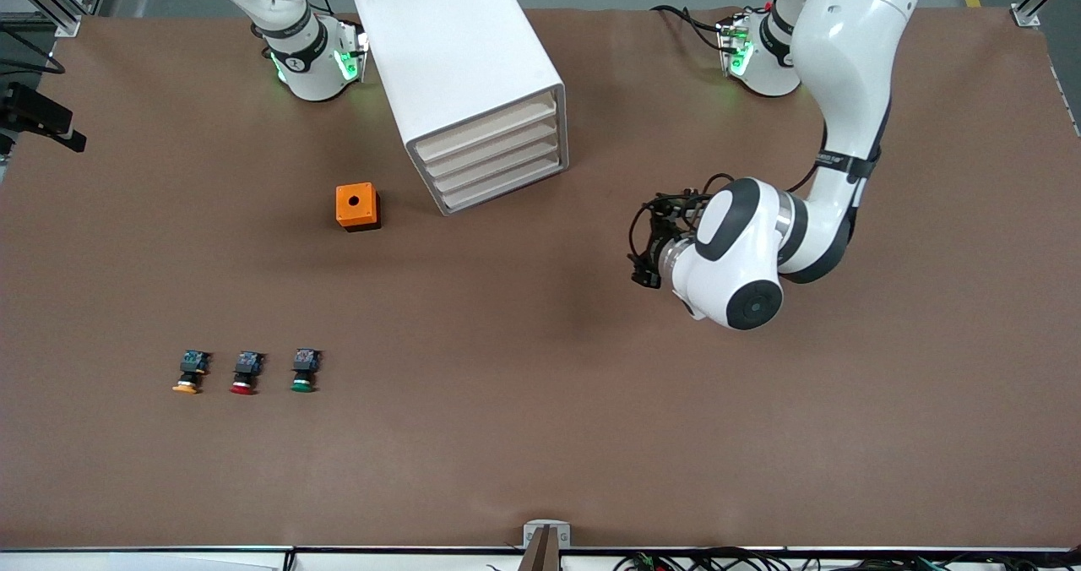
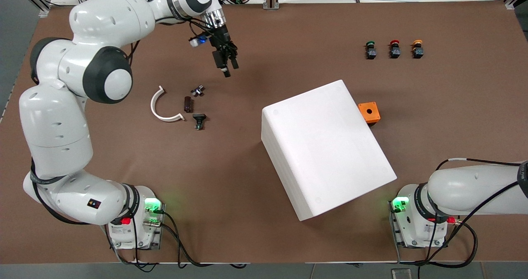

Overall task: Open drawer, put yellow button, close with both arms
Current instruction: 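Hook the drawer handle with the left gripper while the right gripper reaches buttons, then pull the drawer open with the left gripper while the right gripper grasps yellow button, then carry the yellow button over the open drawer with the right gripper, then lower the yellow button into the drawer and open the right gripper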

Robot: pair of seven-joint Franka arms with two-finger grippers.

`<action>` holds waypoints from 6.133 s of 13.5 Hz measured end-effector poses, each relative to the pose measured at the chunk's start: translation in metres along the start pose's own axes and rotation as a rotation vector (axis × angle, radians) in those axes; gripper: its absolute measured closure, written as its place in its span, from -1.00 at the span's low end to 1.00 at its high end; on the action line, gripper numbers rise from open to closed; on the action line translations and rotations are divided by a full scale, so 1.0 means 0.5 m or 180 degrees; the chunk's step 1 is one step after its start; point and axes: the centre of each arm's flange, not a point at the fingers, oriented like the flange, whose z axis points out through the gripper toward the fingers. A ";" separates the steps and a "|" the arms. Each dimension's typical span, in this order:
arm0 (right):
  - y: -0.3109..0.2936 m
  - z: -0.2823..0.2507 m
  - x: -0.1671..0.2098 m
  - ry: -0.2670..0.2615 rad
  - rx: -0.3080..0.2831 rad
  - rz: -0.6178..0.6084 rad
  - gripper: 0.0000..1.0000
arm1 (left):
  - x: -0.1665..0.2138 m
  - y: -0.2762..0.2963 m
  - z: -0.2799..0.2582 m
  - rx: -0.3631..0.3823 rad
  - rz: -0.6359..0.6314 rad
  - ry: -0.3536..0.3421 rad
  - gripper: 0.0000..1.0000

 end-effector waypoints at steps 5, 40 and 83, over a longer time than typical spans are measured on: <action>0.031 0.028 0.019 -0.0074 -0.0005 0.0056 -1.00 | -0.079 -0.001 0.088 0.0415 -0.0878 -0.0442 -0.98; 0.192 0.931 0.338 0.0581 -0.0054 0.0550 -0.22 | -0.101 0.031 0.032 0.0493 -0.1678 -0.0967 -0.10; -1.111 0.492 -0.125 0.0261 0.0138 0.3345 -0.35 | -0.149 -0.016 -0.099 -0.0862 0.3234 0.1951 -1.00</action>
